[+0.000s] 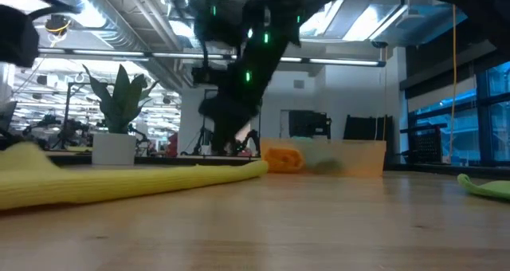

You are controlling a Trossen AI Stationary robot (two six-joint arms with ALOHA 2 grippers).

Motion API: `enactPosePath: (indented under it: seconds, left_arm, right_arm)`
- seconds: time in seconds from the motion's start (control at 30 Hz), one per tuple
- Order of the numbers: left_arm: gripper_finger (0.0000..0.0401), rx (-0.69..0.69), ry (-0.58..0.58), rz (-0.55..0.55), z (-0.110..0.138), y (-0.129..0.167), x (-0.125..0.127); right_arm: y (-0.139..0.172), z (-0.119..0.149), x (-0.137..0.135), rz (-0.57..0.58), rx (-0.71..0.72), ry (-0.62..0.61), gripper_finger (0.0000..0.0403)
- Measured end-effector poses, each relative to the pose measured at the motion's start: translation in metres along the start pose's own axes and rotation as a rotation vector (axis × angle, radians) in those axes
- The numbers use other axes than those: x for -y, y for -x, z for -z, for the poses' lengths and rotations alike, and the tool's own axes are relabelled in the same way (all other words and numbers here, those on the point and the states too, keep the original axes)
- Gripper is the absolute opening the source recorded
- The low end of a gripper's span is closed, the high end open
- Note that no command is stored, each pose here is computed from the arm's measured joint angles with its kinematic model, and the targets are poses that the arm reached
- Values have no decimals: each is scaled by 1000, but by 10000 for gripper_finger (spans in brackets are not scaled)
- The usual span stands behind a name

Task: Roll microfiber towels into tight, uniform cylinder then place into a basket
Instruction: Roll the yellow microfiber towel

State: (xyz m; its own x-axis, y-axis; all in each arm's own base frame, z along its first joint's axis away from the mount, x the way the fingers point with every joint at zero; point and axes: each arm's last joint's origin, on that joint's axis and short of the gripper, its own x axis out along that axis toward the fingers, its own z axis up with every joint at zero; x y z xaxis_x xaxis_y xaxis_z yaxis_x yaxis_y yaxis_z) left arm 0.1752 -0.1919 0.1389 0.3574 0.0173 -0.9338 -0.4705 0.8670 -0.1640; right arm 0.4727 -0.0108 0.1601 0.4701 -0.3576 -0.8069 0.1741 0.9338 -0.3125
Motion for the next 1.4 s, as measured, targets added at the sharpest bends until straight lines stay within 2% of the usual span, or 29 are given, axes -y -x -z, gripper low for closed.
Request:
enactPosePath:
  seconds: [0.13,0.27,0.47,0.6,0.83,1.03,1.2,1.4]
  left_arm:
    - [69,30,-12,32,-2,13,0]
    - [69,37,-84,67,0,22,0]
    - [69,61,-232,97,6,36,-1]
    - [69,61,-277,117,10,41,-1]
    - [69,46,-311,133,18,44,1]
    - [69,20,-329,148,23,45,1]
    - [69,20,-330,149,23,46,2]
    - [69,20,-329,150,23,46,2]
  right_arm:
    - [26,-16,-28,-45,60,63,143]
    - [53,-26,-68,-185,143,181,143]
    - [90,-24,-125,-270,254,343,143]
    - [108,-22,-160,-345,364,394,143]
    - [102,-11,-215,-382,540,543,143]
    - [93,-7,-225,-373,566,562,143]
    - [94,-8,-224,-407,542,418,143]
    - [93,-5,-225,-447,519,445,143]
